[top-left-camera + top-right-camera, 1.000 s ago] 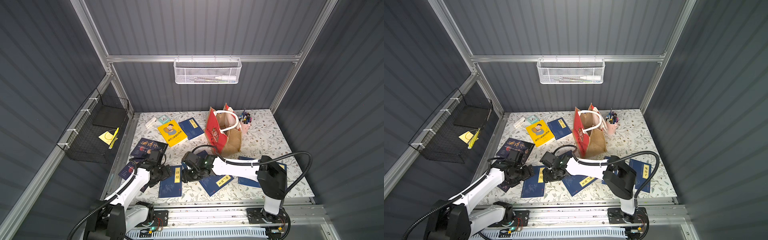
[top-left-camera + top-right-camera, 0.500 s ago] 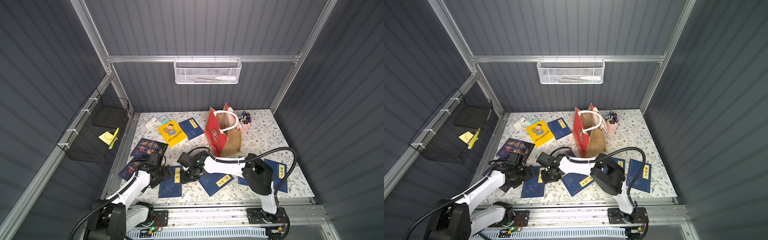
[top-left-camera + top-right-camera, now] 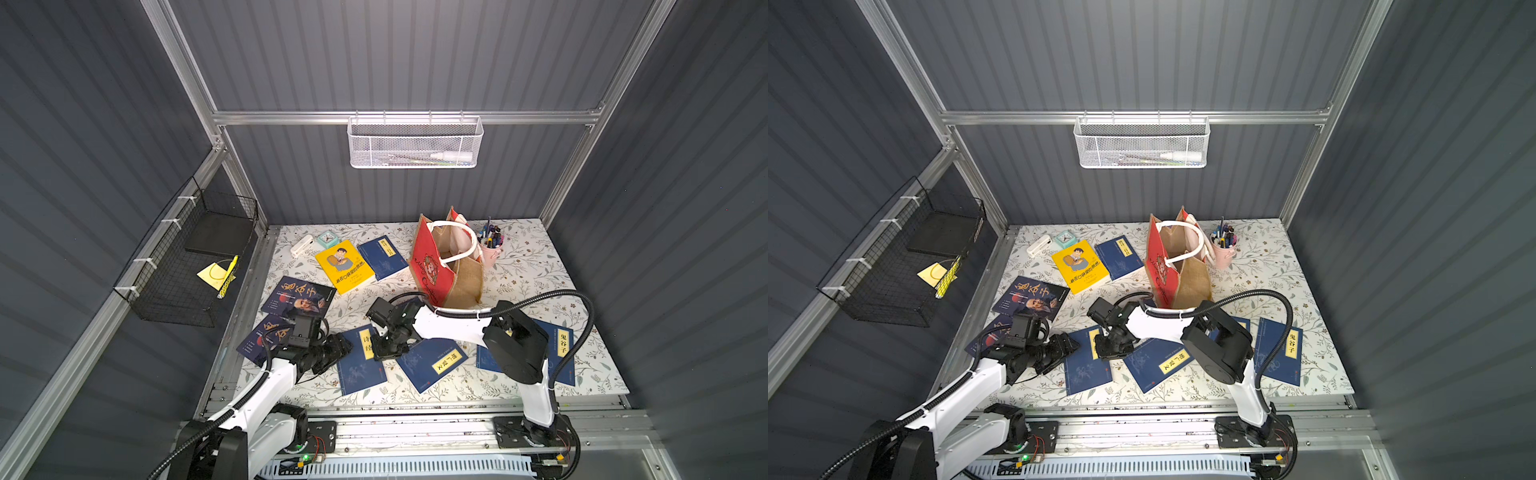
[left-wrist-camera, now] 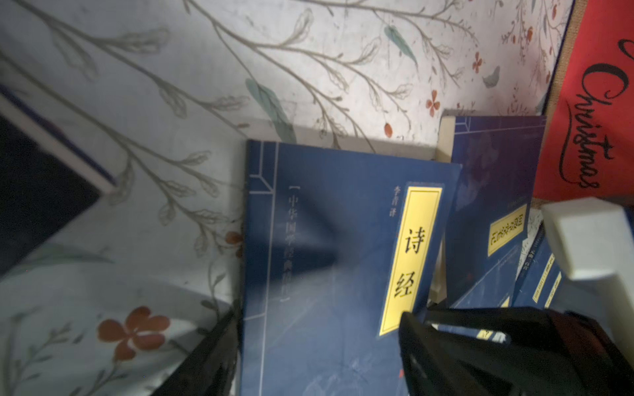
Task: Put the books into the canvas bag
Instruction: Pick up the book from the center of the board.
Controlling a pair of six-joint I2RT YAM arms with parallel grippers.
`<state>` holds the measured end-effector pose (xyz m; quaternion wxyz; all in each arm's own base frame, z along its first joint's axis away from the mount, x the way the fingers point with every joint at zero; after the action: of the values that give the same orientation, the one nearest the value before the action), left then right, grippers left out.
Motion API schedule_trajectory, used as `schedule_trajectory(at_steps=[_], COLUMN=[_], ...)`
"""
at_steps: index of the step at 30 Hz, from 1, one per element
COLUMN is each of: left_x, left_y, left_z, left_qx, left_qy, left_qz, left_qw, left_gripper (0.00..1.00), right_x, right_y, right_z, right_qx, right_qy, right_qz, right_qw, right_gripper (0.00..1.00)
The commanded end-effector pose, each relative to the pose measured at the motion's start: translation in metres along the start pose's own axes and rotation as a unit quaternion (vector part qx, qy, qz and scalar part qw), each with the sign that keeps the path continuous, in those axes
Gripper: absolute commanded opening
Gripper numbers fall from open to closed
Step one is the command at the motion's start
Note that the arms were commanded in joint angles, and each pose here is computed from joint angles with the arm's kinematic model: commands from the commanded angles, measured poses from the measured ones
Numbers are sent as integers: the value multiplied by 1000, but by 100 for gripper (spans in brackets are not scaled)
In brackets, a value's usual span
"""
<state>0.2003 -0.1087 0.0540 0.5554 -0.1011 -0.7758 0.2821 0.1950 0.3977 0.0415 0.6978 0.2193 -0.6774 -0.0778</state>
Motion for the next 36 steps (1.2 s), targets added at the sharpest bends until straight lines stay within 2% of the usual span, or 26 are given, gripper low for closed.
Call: schedule_trajectory(at_steps=[1,7,10,15,18,23,25,27,28,30,34,36], left_x=[-2,1,2,9,16,16,16,18,21,30,58,72], left_y=[-19,-33,-38,-51,-60,-63,-61,-58,-57,-56,-63,-71], left_z=[19,19,18,8,3,8,9,8,6,0,-21,-36], left_qx=[5,-2,-1,1,-12,-17,-15,-21,-26,-43,-81,-98], left_qy=[46,36,30,-7,-21,4,11,9,6,-2,-32,-51], left_qz=[80,132,155,198,213,217,208,188,173,141,78,61], left_qw=[996,991,987,980,977,976,978,982,985,989,993,992], left_gripper=[72,70,64,47,39,29,19,5,0,0,0,0], right_x=[-4,-8,-9,-11,-10,-11,-8,-1,5,23,90,131], right_y=[-5,-13,-17,-11,-8,-2,-1,1,4,10,29,36], right_z=[4,10,12,15,14,13,11,8,6,1,-10,-17], right_qx=[4,-11,-14,-17,-19,-24,-22,-14,-5,16,84,120], right_qy=[13,34,38,41,38,41,37,27,19,-1,-67,-107], right_qz=[-7,-22,-20,-45,-58,-82,-82,-79,-77,-77,-62,-42], right_qw=[1000,999,999,998,997,995,996,996,997,997,992,986], right_gripper=[21,19,19,18,18,18,18,18,18,20,33,44])
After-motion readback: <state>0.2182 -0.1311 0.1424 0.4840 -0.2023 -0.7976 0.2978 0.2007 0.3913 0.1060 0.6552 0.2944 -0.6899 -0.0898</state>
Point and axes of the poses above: each gripper's point midway between its finger pads, its own x axis back along the fingers, its own y axis along the line the jaws close on, z = x × y, the point moved 2 cm from there along x, back along the fingers, and after that the axes turned 7 degrees about -x, right-handed, at the moved point
